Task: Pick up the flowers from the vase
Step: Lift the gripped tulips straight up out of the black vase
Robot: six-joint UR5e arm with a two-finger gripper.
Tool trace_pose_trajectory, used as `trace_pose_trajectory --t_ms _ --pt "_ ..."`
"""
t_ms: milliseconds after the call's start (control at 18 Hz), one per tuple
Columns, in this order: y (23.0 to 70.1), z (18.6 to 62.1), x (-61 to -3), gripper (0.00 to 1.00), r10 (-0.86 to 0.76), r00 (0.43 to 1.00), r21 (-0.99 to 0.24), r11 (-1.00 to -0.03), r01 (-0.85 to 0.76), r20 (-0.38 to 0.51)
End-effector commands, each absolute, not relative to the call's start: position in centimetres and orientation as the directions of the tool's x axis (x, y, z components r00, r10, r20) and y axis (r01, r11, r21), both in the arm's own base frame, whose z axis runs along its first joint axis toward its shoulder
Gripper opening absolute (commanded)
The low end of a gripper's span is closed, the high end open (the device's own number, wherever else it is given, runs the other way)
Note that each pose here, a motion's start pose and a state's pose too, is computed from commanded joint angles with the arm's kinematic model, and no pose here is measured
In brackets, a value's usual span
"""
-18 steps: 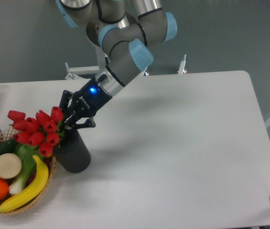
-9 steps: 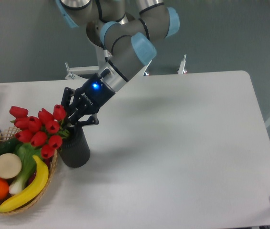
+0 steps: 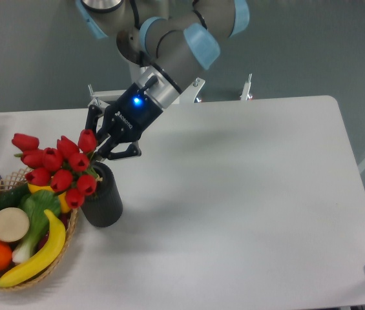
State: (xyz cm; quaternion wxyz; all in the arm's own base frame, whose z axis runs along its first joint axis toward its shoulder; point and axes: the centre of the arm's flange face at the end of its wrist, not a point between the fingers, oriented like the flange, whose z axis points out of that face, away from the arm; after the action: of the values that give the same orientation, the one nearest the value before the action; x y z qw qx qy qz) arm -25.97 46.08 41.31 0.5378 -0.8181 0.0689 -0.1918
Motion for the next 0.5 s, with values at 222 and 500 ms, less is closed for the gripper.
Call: trace_pose_trajectory --t_ms 222,500 --pt "45.9 43.7 -27.3 0.00 -0.324 0.912 -0.922 -0.365 0.127 0.254" --pt "45.0 45.6 -28.7 0.00 -0.343 0.899 -0.938 -0.302 0.170 0.273"
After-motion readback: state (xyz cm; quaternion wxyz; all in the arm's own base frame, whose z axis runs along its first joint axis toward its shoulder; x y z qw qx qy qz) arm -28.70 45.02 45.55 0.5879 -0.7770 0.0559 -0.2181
